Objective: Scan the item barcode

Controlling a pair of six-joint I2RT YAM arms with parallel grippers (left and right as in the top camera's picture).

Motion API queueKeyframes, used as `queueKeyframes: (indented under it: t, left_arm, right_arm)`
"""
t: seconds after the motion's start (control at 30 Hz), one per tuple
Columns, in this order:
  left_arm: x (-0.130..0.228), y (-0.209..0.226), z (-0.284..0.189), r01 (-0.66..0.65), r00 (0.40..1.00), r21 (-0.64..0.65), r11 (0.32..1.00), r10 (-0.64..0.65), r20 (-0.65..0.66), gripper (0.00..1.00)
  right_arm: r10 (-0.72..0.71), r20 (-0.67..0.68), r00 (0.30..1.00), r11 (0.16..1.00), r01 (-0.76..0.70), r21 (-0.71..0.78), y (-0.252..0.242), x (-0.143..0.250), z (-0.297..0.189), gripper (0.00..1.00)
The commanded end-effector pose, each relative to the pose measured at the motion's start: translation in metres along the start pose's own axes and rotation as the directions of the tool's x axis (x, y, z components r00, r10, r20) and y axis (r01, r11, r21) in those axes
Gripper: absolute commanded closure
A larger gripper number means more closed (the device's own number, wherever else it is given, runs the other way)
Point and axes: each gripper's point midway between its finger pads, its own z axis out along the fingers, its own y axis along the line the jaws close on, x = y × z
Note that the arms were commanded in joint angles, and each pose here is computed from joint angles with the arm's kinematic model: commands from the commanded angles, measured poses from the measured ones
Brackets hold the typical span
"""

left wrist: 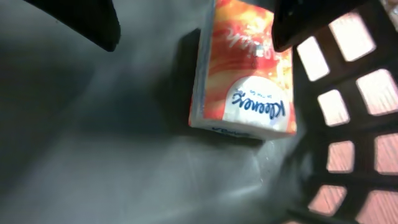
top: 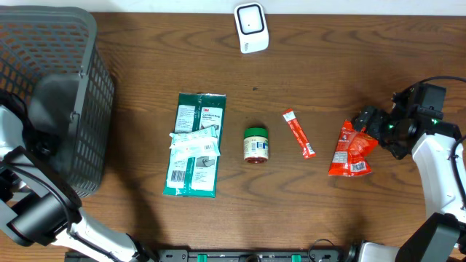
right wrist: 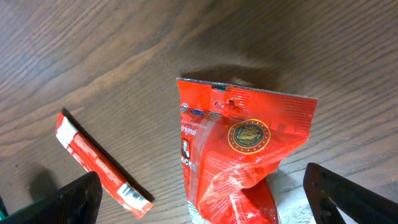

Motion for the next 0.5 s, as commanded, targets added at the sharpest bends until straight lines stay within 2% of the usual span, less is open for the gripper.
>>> queueKeyframes:
  t: [0.0,0.1,0.2,0.3,0.4,0.47]
  left_arm:
    - [0.004,0.003,0.011,0.004,1.0,-0.025,1.0,-0.004,-0.009,0.35]
    - [0.005,0.002,0.016,0.006,1.0,-0.022,1.0,-0.006,-0.004,0.44]
    - [0.008,0.002,0.021,0.006,1.0,-0.022,1.0,-0.006,-0.005,0.58]
    - [0.011,0.003,0.024,0.004,1.0,-0.026,1.0,-0.004,-0.012,0.61]
    - [0.014,-0.001,0.024,0.004,1.0,-0.004,1.0,-0.004,-0.027,0.91]
    - [0.015,-0.004,0.022,0.005,0.999,0.018,1.0,-0.005,-0.037,0.93]
  right_arm:
    - [0.004,-0.002,1.0,1.0,-0.004,-0.002,-0.001,0.0,0.0,0.01]
    - [0.004,-0.002,1.0,1.0,-0.004,-0.002,-0.001,0.0,0.0,0.01]
    - [0.004,-0.002,1.0,1.0,-0.004,-0.002,-0.001,0.0,0.0,0.01]
    - [0.004,-0.002,1.0,1.0,-0.004,-0.002,-0.001,0.0,0.0,0.01]
    - [0.004,-0.002,1.0,1.0,-0.004,-0.002,-0.001,0.0,0.0,0.01]
    - [0.004,-0.002,1.0,1.0,-0.004,-0.002,-0.001,0.0,0.0,0.01]
